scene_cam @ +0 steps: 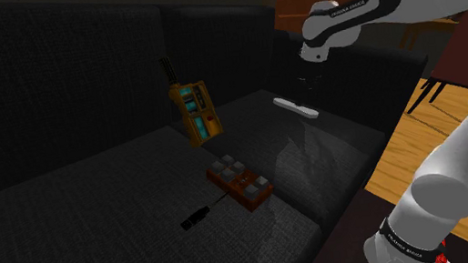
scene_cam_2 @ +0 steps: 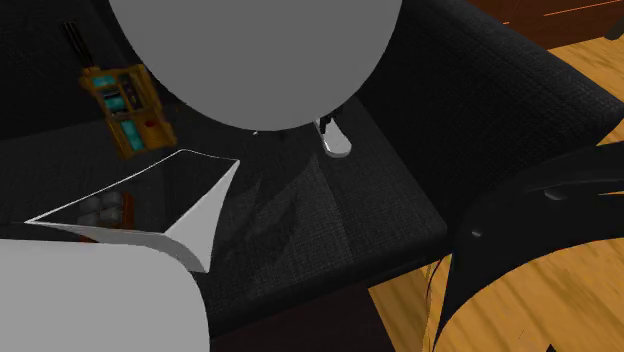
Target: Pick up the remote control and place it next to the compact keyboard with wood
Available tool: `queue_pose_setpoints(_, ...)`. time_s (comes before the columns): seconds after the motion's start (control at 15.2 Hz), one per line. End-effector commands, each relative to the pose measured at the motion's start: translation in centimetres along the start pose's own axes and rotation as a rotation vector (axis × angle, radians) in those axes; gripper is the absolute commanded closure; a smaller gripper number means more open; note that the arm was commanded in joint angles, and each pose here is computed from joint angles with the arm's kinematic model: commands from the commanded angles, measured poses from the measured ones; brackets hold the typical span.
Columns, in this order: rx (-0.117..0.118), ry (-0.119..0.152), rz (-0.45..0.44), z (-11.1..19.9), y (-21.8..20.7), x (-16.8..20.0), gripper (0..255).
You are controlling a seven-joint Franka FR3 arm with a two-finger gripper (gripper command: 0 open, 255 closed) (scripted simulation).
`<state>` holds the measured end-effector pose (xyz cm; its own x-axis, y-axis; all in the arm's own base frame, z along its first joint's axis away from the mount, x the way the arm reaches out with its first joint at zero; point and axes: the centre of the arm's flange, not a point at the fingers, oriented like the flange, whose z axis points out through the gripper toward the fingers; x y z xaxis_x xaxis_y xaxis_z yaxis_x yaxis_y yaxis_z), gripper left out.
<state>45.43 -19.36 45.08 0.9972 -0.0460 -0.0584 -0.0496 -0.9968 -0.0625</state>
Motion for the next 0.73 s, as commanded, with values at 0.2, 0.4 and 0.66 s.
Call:
queue_pose_setpoints(0.2, 0.002, 0.025, -0.009, 1.3, 4.9, 4.0, 0)
queue_pose_setpoints(0.4, 0.003, 0.040, -0.014, 2.0, 7.9, 6.4, 0)
queue_pose_setpoints(0.66, 0.004, 0.048, -0.017, 3.4, 9.4, 7.8, 0)
